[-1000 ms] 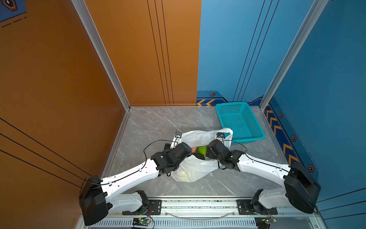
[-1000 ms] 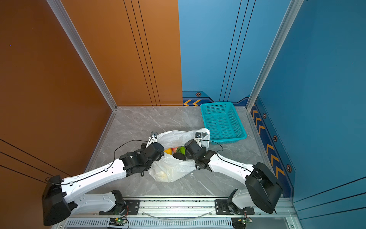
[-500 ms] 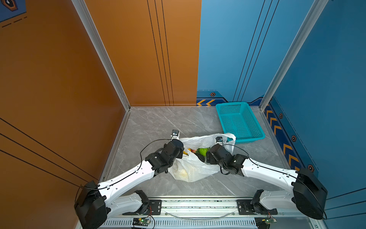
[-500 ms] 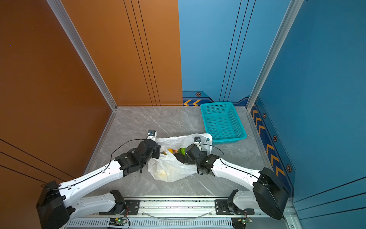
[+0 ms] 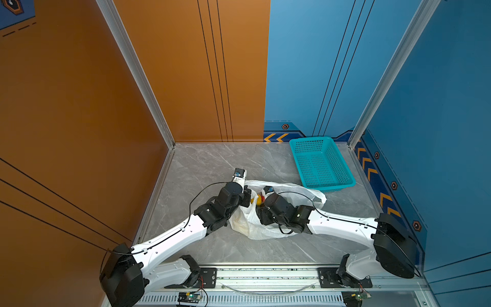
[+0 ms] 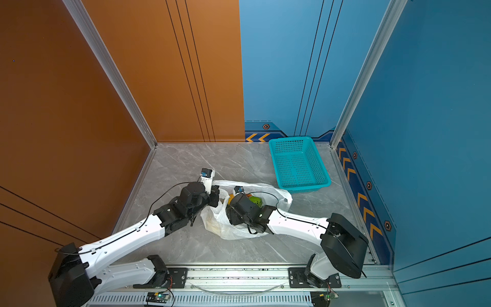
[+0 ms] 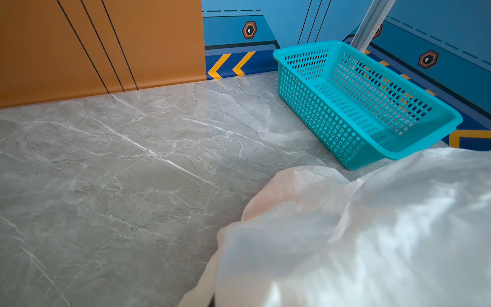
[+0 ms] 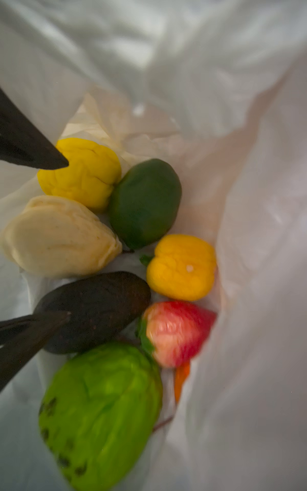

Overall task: Untie the knot of the plastic bag and take out the fruit
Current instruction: Open the plastic bag at the center of the table.

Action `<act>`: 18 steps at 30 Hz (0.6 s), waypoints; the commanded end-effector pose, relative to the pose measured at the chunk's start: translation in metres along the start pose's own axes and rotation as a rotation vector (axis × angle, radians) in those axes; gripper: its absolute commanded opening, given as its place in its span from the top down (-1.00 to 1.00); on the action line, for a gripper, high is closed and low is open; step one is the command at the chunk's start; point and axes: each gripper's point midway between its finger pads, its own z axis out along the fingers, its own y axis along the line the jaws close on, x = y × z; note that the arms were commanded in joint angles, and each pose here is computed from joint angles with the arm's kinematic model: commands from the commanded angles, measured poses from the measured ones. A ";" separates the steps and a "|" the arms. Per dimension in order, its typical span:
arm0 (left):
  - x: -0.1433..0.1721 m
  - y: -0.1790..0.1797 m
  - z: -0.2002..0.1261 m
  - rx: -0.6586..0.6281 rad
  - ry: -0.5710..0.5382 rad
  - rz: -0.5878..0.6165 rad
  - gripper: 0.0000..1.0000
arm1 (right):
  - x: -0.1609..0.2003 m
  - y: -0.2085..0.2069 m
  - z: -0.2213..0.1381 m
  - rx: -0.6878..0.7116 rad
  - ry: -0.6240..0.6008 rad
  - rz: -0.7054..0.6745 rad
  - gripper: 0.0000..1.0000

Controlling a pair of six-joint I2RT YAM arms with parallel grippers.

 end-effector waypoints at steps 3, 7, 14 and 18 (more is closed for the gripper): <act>-0.004 0.007 -0.003 0.028 -0.035 -0.091 0.70 | 0.028 0.039 0.011 -0.100 0.132 -0.097 -0.67; 0.002 0.003 -0.006 0.064 -0.019 -0.121 -0.07 | 0.031 0.034 0.019 -0.085 0.173 -0.080 -0.67; 0.023 0.002 -0.018 0.105 0.043 -0.190 -0.66 | 0.029 0.021 0.020 -0.050 0.172 -0.031 -0.67; 0.041 0.010 -0.019 0.050 0.117 -0.199 -0.59 | 0.026 0.014 0.015 -0.029 0.148 -0.014 -0.68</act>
